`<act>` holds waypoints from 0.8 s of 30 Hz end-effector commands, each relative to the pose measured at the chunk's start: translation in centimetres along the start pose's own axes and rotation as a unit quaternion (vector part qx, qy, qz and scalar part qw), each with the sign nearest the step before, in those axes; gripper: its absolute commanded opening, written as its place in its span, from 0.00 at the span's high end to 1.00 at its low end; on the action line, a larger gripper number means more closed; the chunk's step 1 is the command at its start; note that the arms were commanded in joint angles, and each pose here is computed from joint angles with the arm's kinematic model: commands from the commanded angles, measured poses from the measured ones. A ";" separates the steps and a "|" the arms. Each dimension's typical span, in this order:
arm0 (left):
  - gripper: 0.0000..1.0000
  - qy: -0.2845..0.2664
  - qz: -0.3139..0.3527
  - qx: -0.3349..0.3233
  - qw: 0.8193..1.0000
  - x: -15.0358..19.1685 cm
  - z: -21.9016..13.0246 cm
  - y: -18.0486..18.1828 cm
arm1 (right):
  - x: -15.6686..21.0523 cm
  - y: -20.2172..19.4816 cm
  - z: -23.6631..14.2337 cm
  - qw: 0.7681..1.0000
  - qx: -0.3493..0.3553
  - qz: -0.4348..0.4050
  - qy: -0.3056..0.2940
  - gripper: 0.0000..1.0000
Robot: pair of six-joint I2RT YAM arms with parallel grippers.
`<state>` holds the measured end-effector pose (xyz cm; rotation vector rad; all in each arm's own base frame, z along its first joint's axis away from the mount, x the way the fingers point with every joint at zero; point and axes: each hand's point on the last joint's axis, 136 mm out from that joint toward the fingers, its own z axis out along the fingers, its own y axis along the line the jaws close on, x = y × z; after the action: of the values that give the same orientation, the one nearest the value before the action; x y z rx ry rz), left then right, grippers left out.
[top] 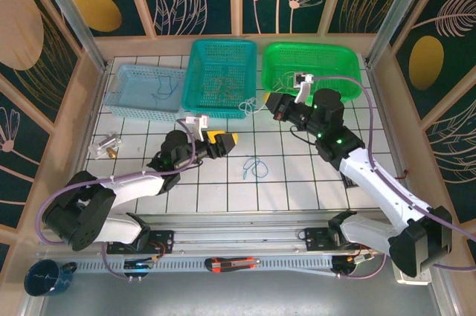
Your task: Untangle the cables
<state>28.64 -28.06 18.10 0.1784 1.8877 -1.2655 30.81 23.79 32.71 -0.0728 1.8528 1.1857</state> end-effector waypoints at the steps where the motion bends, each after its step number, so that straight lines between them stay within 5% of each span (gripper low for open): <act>1: 0.18 -0.003 0.034 0.015 0.999 -1.2 0.4 -1.2 | -0.1 0.1 -0.2 1.000 -0.007 -0.004 -0.002 1.00; 24: 0.21 -0.002 0.058 0.094 0.994 -2.7 2.7 -4.3 | 0.2 2.0 -0.2 0.999 -0.025 0.022 -0.014 1.00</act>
<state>29.47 -30.75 20.24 0.3249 1.8277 -1.3244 30.16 24.57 31.61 -0.0398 1.8886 1.2308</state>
